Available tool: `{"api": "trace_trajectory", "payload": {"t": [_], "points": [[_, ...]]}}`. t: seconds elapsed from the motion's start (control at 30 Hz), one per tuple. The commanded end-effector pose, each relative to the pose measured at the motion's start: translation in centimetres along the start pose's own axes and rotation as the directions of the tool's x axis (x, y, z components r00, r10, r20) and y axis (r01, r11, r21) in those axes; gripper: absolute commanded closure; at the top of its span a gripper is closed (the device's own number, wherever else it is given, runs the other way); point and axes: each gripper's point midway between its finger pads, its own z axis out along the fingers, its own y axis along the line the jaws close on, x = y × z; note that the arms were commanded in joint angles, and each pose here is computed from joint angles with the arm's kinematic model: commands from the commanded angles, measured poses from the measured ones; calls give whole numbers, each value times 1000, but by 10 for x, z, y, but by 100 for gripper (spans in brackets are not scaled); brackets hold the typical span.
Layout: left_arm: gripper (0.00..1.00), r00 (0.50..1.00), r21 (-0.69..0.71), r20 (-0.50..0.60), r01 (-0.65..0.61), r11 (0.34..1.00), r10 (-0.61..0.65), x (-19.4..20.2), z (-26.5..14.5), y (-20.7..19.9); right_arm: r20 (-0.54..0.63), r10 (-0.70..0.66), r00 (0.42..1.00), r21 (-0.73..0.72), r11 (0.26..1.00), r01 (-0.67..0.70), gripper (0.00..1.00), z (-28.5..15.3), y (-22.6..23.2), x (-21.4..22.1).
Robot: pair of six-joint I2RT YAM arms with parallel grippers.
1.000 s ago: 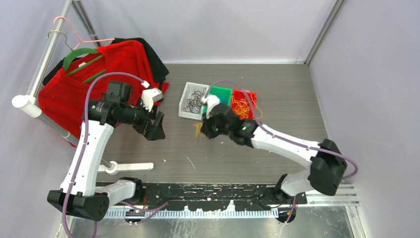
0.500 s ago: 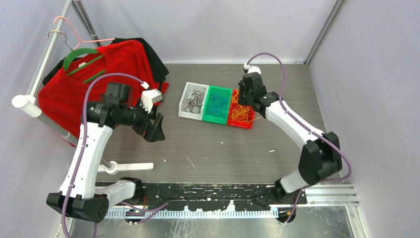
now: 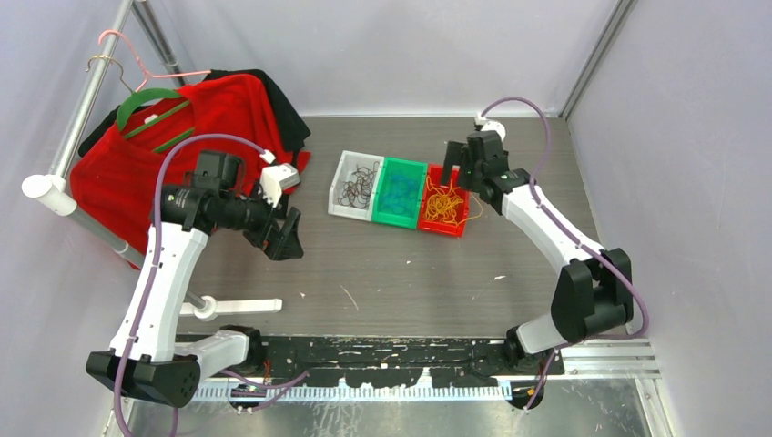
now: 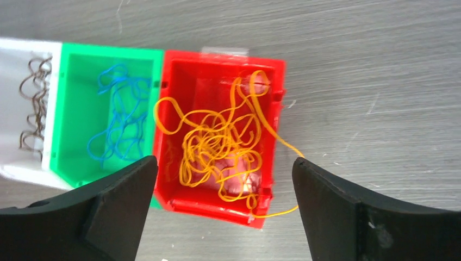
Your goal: Untangle the cables
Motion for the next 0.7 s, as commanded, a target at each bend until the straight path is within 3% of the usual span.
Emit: {"api": "trace_trajectory", "payload": {"t": [0.0, 0.2, 0.37, 0.57, 0.67], "points": [[2, 999, 6, 24, -28, 1000, 28, -4, -2, -1, 60, 123, 991, 51, 991, -126, 0, 2, -36, -3], [2, 999, 5, 25, -39, 999, 39, -5, -3, -1, -4, 287, 958, 39, 957, -287, 0, 22, -61, 33], [2, 999, 8, 23, -43, 999, 43, -4, -4, -2, 4, 431, 902, -85, 899, -429, 6, 30, -54, 36], [2, 998, 2, 23, -52, 999, 52, -3, -8, -3, -21, 583, 812, -175, 798, -577, 37, 39, -55, 33], [2, 998, -1, 24, -53, 999, 53, -3, -9, -3, -5, 594, 804, -175, 791, -586, 58, 38, -58, 32]]}}
